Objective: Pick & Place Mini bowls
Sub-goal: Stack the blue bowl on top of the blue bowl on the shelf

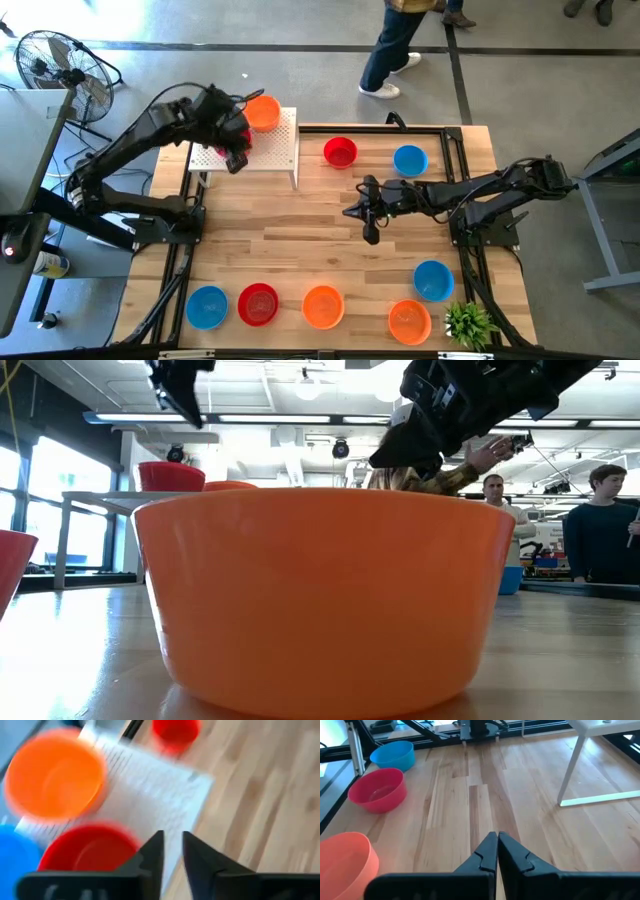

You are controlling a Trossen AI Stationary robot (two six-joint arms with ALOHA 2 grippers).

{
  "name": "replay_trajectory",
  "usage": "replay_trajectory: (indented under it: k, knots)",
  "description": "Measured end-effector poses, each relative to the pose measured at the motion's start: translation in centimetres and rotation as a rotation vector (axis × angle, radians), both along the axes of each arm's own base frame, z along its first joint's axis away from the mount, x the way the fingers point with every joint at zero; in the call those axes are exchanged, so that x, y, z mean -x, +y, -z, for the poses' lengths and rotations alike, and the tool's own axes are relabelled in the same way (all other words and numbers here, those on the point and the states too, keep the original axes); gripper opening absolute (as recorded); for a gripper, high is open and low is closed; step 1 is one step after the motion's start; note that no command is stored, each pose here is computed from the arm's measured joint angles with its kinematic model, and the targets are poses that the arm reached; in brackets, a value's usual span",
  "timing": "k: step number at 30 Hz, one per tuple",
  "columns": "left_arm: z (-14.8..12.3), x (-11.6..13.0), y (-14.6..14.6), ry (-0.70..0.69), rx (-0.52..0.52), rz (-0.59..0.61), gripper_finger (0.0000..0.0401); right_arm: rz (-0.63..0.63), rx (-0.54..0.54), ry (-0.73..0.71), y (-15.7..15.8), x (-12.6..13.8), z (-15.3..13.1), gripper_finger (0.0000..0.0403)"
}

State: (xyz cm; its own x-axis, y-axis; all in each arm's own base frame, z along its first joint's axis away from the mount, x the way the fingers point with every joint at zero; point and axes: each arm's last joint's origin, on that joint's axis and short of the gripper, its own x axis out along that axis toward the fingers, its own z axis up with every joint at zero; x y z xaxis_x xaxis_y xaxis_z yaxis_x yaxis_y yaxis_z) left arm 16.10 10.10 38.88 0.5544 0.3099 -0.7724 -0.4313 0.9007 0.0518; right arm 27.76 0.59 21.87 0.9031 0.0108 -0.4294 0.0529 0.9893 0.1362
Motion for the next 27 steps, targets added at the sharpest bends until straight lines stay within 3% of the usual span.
replay_trajectory:
  k: [4, 11, 19, 24, 27]
  knots:
    - [0.9, -1.0, -1.8, -0.13, -0.029, 0.102, 0.0007, 0.007, 0.005, 0.0, 0.0, 0.0, 0.0, 0.0003]
    - [4.7, -3.9, -5.2, -0.469, -0.127, 0.223, 0.001, 0.066, 0.034, -0.001, -0.2, 0.0, 0.0, 0.0003]
    - [10.6, -5.7, -7.8, -0.724, -0.188, 0.28, 0.0001, 0.084, 0.032, 0.003, 0.6, 0.1, 0.1, 0.0007]
    - [13.4, -5.2, -8.1, -0.843, -0.199, 0.286, 0.0001, 0.053, -0.041, 0.122, 1.5, 1.3, 0.4, 0.0027]
    - [14.8, -4.8, -8.1, -0.854, -0.187, 0.277, 0.0001, 0.046, -0.102, 0.265, 2.2, 2.9, 0.0, 0.0051]
